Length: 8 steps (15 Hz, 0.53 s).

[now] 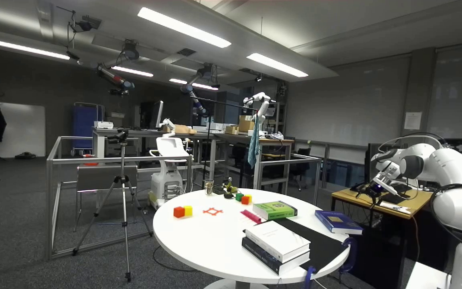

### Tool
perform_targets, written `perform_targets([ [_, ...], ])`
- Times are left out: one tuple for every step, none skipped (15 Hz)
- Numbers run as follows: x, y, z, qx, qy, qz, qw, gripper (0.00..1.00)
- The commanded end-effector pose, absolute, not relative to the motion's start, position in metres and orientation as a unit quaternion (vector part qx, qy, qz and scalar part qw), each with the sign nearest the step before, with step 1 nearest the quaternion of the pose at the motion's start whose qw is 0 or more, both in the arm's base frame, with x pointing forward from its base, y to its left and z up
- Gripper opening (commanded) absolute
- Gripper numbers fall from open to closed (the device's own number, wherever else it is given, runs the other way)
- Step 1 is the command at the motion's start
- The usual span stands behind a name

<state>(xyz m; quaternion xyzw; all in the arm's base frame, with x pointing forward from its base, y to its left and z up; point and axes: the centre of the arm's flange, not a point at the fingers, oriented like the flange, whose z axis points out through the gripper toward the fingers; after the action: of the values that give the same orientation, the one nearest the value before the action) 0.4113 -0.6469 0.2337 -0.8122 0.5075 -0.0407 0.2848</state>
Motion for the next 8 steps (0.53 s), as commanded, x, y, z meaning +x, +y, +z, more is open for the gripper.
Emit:
perform_targets([
  [0.413,-0.647,0.234,-0.812,0.508,-0.042,0.285,1.00],
  [0.414,-0.647,0.234,-0.812,0.508,-0.042,0.285,1.00],
  [0.414,-0.648,0.234,-0.812,0.508,-0.042,0.285,1.00],
  [0.416,-0.647,0.240,-0.808,0.514,-0.047,0.283,1.00],
  [0.415,-0.646,0.241,-0.809,0.517,-0.043,0.275,1.00],
  [0.411,-0.643,0.238,-0.813,0.516,-0.040,0.267,1.00],
  [0.405,-0.640,0.233,-0.815,0.520,-0.033,0.254,1.00],
  [0.399,-0.637,0.227,-0.818,0.518,-0.027,0.249,1.00],
])
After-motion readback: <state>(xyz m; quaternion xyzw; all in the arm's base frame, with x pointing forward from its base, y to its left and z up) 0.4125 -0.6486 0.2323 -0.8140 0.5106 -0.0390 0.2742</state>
